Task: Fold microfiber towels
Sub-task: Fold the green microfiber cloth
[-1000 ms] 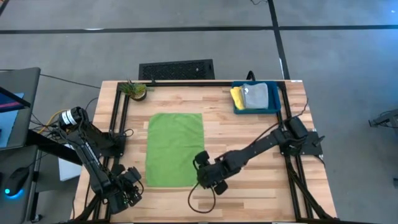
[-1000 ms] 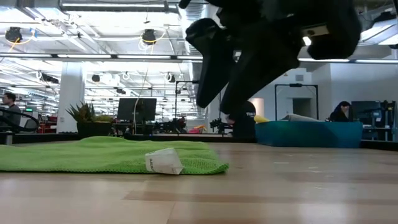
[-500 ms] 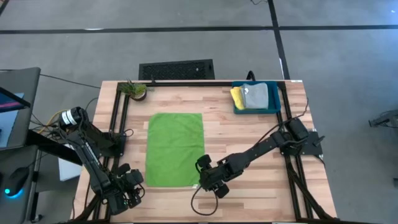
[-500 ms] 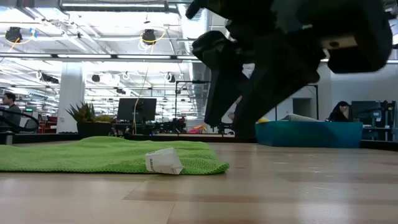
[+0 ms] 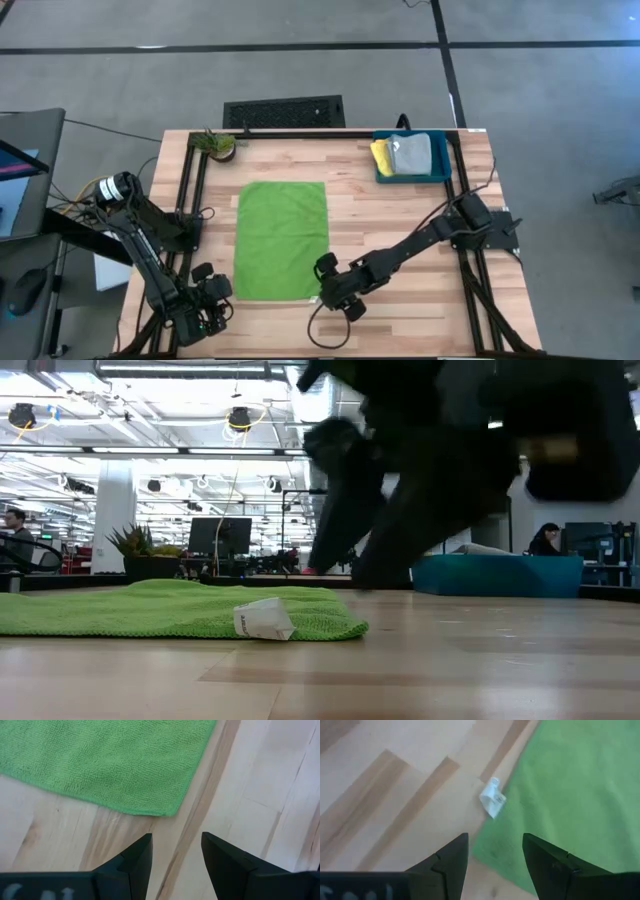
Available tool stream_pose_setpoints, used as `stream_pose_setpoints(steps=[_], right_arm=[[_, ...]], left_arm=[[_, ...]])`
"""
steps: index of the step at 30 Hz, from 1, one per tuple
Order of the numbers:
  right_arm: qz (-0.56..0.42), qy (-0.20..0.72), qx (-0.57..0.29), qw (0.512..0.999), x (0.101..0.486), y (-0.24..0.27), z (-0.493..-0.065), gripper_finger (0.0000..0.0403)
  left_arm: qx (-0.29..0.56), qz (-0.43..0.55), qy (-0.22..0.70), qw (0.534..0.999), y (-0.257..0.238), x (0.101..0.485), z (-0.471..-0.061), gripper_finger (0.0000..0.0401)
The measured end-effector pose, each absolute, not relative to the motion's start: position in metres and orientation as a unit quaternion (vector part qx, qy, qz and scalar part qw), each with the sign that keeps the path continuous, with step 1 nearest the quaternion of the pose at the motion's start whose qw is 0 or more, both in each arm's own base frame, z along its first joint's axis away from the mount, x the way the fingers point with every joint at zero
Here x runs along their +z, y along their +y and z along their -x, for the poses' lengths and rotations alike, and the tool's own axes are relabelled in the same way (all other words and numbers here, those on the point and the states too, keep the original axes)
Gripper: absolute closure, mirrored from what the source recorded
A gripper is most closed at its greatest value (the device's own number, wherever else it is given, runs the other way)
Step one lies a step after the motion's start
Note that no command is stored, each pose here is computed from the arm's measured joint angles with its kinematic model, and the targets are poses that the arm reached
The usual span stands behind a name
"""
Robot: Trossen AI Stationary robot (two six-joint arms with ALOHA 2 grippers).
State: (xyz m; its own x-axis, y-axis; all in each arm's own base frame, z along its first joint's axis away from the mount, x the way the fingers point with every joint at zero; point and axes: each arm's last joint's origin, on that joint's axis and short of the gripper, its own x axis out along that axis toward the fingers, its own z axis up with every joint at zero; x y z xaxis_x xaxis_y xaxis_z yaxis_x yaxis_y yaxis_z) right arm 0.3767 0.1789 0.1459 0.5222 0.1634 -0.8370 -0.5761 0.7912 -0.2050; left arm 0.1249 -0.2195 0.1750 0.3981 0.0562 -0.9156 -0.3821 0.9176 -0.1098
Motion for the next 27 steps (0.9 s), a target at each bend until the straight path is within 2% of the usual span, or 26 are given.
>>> stream_pose_setpoints(steps=[6, 13, 18, 22, 27], right_arm=[[0.256, 0.450, 0.223, 0.826, 0.124, 0.182, -0.379, 0.0191], [0.259, 0.452, 0.221, 0.824, 0.120, 0.184, -0.379, 0.0191], [0.261, 0.454, 0.187, 0.831, 0.119, 0.181, -0.381, 0.0194], [0.246, 0.458, 0.169, 0.837, 0.119, 0.177, -0.383, 0.0216], [0.228, 0.463, 0.153, 0.843, 0.118, 0.172, -0.385, 0.0274]], left_arm=[[0.133, 0.154, 0.535, 0.820, -0.220, 0.175, -0.125, 0.0238], [0.135, 0.158, 0.536, 0.818, -0.220, 0.175, -0.125, 0.0238], [0.137, 0.162, 0.536, 0.817, -0.220, 0.175, -0.125, 0.0238], [0.138, 0.164, 0.535, 0.817, -0.220, 0.175, -0.125, 0.0238], [0.139, 0.166, 0.536, 0.816, -0.220, 0.175, -0.125, 0.0238]])
